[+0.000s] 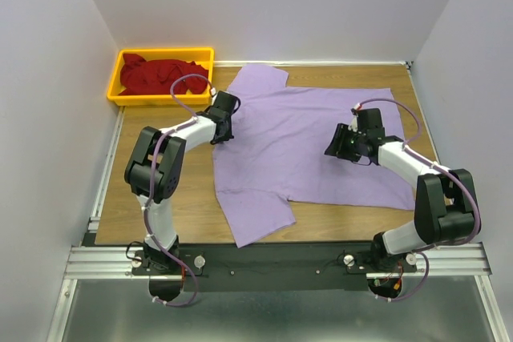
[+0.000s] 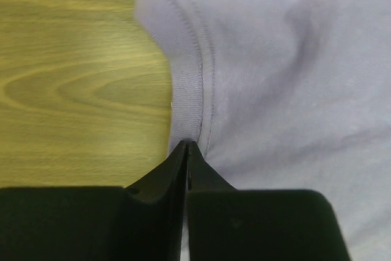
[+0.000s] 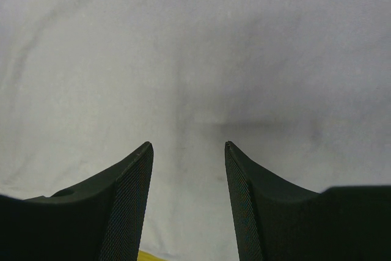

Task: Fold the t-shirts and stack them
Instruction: Flatten the tshirt out

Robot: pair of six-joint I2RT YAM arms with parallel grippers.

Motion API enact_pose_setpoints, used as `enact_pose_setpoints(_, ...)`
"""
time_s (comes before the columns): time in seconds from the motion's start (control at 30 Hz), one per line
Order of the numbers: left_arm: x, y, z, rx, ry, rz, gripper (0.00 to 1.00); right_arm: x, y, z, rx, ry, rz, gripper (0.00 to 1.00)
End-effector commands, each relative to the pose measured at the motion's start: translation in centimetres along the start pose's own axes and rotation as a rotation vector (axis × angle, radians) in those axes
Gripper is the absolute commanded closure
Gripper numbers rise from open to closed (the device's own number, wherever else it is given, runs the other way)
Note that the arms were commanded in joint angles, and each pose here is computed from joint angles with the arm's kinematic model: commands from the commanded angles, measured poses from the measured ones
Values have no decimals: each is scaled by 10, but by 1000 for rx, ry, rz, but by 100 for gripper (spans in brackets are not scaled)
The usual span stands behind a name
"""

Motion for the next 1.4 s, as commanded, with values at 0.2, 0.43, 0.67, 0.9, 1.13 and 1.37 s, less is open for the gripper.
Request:
enact_pose_setpoints(0.2,5,24,-8,-76,23,-17,78,-8,-4,-3,100,-54,-17,42)
enact_pose_setpoints(0.43,-15,22,-57,-15,-90,-66,52,-23,4,-16,100,-93,-32,41)
enact_pose_setpoints(0.67,42,18,-79,76,31,-34,68,-13,7,-26,53,-62,-33,41)
enact_pose_setpoints(0.9,91,22,-71,87,188,21,73,-5,7,-31,31,-45,-35,41)
enact_pose_setpoints(1.13,119,32,-74,77,297,31,75,-4,6,-36,39,-48,-39,41)
enact_pose_setpoints(1.37,135,41,-88,80,354,8,75,-1,2,-34,86,-36,-42,41)
Point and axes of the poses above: each gripper's point midway between its finger pads, its own z axis out along the fingers, its own y axis along the line the jaws close on, x = y × z, the point moved 10 cm from there along -z, back along the fingers, and after that the axes turned 1 degree about -z, right-handed, at the moved point
